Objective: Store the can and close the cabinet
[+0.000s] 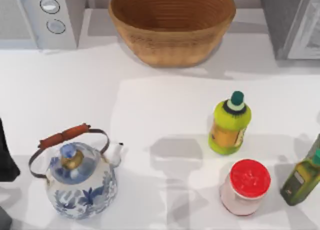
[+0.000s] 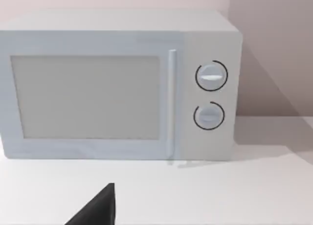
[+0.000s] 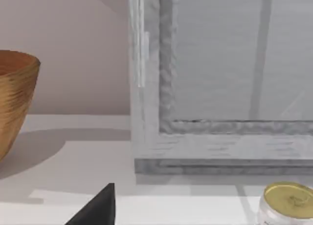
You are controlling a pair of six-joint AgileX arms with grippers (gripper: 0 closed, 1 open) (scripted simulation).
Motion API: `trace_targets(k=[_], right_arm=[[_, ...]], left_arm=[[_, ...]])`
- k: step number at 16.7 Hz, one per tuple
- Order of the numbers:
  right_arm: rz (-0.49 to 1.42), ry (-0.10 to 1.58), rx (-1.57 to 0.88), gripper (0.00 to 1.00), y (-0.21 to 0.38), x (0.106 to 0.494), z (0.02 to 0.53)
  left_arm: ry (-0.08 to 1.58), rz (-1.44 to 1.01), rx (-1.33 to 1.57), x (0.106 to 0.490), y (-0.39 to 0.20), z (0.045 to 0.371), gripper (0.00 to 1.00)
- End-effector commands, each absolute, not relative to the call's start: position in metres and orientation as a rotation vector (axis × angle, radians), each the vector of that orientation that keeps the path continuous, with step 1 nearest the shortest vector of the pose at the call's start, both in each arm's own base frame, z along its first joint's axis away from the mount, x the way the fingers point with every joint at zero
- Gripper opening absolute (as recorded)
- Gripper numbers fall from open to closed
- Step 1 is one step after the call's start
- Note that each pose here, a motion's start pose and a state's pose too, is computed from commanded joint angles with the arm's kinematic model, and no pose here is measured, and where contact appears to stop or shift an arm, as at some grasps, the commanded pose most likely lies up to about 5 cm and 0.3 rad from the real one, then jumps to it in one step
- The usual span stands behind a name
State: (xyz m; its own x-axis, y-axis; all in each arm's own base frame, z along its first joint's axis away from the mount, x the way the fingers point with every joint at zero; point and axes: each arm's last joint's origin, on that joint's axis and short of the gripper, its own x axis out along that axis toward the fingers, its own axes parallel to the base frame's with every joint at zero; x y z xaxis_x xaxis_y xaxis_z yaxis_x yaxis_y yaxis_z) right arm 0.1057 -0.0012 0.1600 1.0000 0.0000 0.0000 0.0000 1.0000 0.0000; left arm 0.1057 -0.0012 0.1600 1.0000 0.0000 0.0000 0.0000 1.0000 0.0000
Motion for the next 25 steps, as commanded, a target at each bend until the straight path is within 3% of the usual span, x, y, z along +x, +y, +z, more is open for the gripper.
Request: trace_targets(k=[8,14,19,25], right_arm=[[-0.024,-0.081,-0.014,1.00,-0.005,0.118,0.192],[-0.054,-0.105,-0.052,1.00,-0.023,0.177,0.213],[-0.063,0.033,-0.062,1.00,-0.051,0.231,0.161],[-0.043,0.232,-0.022,1.00,-0.075,0.237,0.084]], left_arm=[[0.000,0.000,0.000,0.106,-0.001,0.160,1.00],[0.000,0.000,0.000,0.106,-0.001,0.160,1.00],[0.000,0.000,0.000,0.106,-0.001,0.160,1.00],[0.000,0.000,0.000,0.106,-0.001,0.160,1.00]])
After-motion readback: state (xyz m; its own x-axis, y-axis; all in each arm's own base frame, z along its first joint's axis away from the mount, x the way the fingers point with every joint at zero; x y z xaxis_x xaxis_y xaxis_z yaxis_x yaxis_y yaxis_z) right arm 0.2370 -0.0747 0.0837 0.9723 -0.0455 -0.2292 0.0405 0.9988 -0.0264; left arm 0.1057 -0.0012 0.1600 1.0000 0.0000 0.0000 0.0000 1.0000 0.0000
